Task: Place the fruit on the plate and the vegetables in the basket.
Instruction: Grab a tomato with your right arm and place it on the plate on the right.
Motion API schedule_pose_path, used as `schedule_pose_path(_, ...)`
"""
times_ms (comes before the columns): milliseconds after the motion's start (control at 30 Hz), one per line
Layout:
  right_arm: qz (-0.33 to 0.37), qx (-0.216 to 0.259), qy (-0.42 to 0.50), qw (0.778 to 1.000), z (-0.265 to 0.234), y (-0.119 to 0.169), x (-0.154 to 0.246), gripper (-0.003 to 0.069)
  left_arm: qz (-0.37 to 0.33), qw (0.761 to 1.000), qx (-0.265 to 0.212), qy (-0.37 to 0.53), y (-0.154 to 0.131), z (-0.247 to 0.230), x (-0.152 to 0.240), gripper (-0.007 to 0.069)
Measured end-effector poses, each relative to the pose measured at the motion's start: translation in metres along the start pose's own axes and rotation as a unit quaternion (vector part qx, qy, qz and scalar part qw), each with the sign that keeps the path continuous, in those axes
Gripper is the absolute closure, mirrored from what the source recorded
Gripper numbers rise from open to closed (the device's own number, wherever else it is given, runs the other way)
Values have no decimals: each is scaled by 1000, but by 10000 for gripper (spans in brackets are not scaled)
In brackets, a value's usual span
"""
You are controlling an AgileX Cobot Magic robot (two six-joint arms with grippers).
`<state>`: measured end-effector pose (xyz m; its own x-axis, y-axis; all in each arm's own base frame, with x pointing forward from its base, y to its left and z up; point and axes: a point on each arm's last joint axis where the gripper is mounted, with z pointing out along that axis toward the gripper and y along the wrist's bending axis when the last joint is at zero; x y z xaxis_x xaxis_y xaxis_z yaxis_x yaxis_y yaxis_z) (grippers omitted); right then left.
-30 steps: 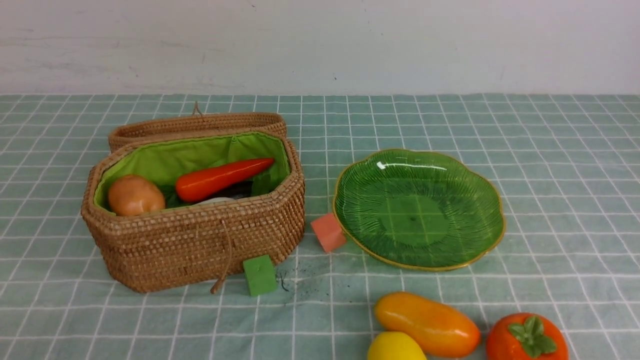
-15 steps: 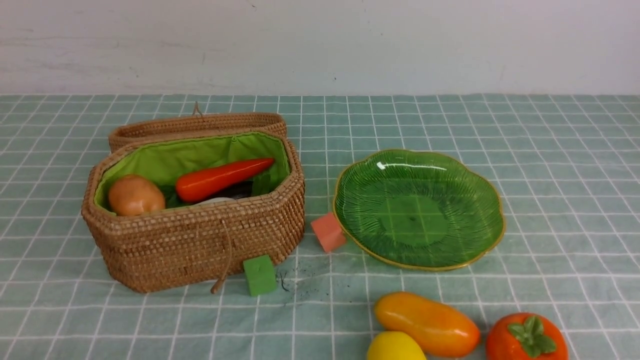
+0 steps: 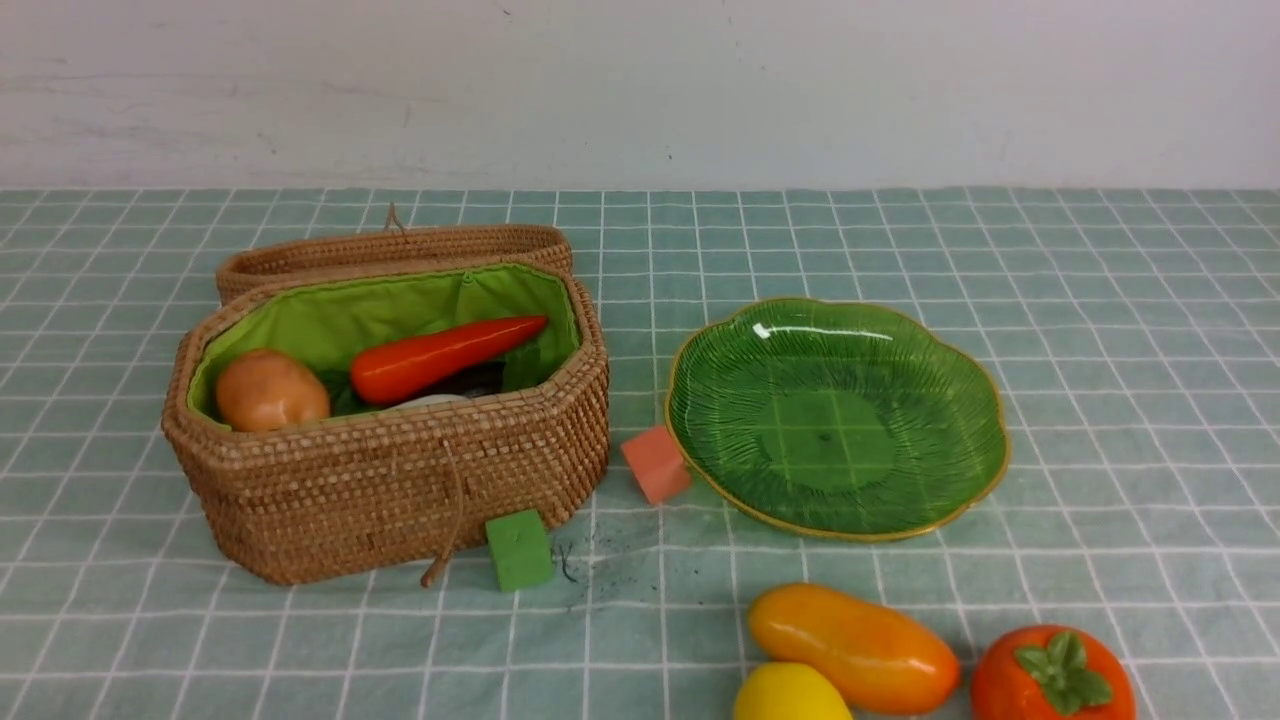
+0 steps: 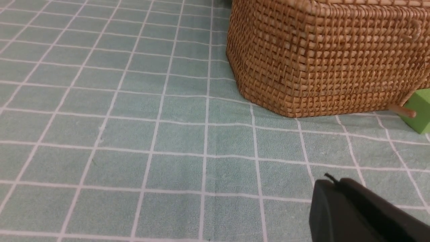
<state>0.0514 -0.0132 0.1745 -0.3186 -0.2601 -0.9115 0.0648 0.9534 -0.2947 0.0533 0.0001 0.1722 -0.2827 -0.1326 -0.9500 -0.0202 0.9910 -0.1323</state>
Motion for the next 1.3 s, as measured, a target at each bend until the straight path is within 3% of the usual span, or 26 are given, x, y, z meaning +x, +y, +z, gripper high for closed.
schedule_pose_path(400,-12,8,-16,1000,1,-1,-1,417,0,1000,0,0,0,0,0,606)
schedule_pose_path(633,8,-8,-150,989,-3,2,-25,417,0,1000,0,0,0,0,0,606)
schedule_pose_path(833,9,-11,-174,985,-5,2,-29,417,0,1000,0,0,0,0,0,599)
schedule_pose_path(967,81,-30,-204,975,-7,3,-35,417,0,1000,0,0,0,0,0,589)
schedule_pose_path(1000,161,-53,-244,955,-10,3,-42,417,0,1000,0,0,0,0,0,586)
schedule_pose_path(1033,180,-60,-254,948,-11,3,-44,417,0,1000,0,0,0,0,0,586)
schedule_pose_path(1133,298,-100,-310,897,-22,-2,-62,417,0,1000,0,0,0,0,0,584)
schedule_pose_path(1233,350,-113,-330,869,-41,-15,-91,417,0,1000,0,0,0,0,0,580)
schedule_pose_path(1300,389,-104,-304,864,-59,-31,-126,417,1,1000,0,0,0,0,0,576)
